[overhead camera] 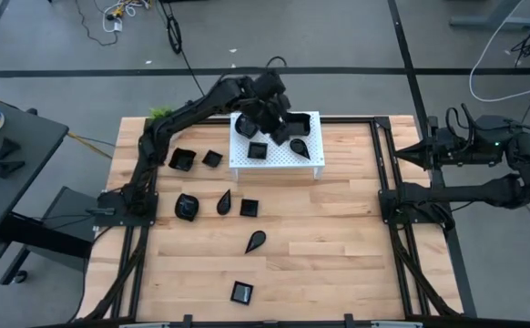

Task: Pick & Place Mini shaped plates
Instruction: Stack the drop-shaped plate on top of the drop-shaped plate on the shelf

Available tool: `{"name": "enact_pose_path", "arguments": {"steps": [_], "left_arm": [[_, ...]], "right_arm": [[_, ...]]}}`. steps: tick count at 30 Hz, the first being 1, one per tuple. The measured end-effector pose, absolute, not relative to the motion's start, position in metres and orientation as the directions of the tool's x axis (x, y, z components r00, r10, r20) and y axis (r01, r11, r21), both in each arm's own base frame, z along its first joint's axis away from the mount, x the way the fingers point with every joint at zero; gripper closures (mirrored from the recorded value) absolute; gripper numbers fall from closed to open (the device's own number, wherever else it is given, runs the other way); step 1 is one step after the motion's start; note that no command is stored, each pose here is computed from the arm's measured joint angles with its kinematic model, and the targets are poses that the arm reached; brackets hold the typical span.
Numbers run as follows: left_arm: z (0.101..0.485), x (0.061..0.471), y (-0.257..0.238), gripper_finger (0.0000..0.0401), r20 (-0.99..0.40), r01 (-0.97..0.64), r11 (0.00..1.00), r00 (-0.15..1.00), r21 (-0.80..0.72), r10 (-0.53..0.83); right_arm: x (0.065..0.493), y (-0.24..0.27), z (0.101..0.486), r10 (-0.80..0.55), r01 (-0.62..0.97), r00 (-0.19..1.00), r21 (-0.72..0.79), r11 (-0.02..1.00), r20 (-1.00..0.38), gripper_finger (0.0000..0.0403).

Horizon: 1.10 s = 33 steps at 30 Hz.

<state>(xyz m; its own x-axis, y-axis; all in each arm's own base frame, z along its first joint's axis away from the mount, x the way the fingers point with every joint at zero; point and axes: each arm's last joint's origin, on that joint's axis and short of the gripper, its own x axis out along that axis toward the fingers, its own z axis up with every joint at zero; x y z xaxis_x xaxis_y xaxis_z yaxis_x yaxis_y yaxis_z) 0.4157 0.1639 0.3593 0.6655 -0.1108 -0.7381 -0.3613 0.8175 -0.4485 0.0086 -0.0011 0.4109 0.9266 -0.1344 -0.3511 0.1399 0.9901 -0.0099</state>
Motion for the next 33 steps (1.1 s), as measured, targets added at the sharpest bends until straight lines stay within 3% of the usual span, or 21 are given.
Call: {"name": "enact_pose_path", "arguments": {"steps": [7, 16, 33], "left_arm": [[0.350, 0.414, 0.124, 0.0330, -0.836, -0.249, 0.901, 0.516, -0.355, -0.187], [0.343, 0.412, 0.073, 0.0330, -0.922, -0.081, 0.970, 0.337, -0.228, -0.189], [0.345, 0.425, 0.021, 0.0330, -0.900, 0.078, 0.977, 0.381, -0.198, -0.213]], "right_arm": [[0.009, -0.001, 0.411, -0.135, 0.140, 0.927, -0.010, 0.990, -0.351, 0.0383], [0.009, -0.001, 0.411, -0.135, 0.141, 0.927, -0.010, 0.990, -0.351, 0.0383], [0.009, -0.001, 0.411, -0.135, 0.141, 0.927, -0.010, 0.990, -0.351, 0.0383]]}}
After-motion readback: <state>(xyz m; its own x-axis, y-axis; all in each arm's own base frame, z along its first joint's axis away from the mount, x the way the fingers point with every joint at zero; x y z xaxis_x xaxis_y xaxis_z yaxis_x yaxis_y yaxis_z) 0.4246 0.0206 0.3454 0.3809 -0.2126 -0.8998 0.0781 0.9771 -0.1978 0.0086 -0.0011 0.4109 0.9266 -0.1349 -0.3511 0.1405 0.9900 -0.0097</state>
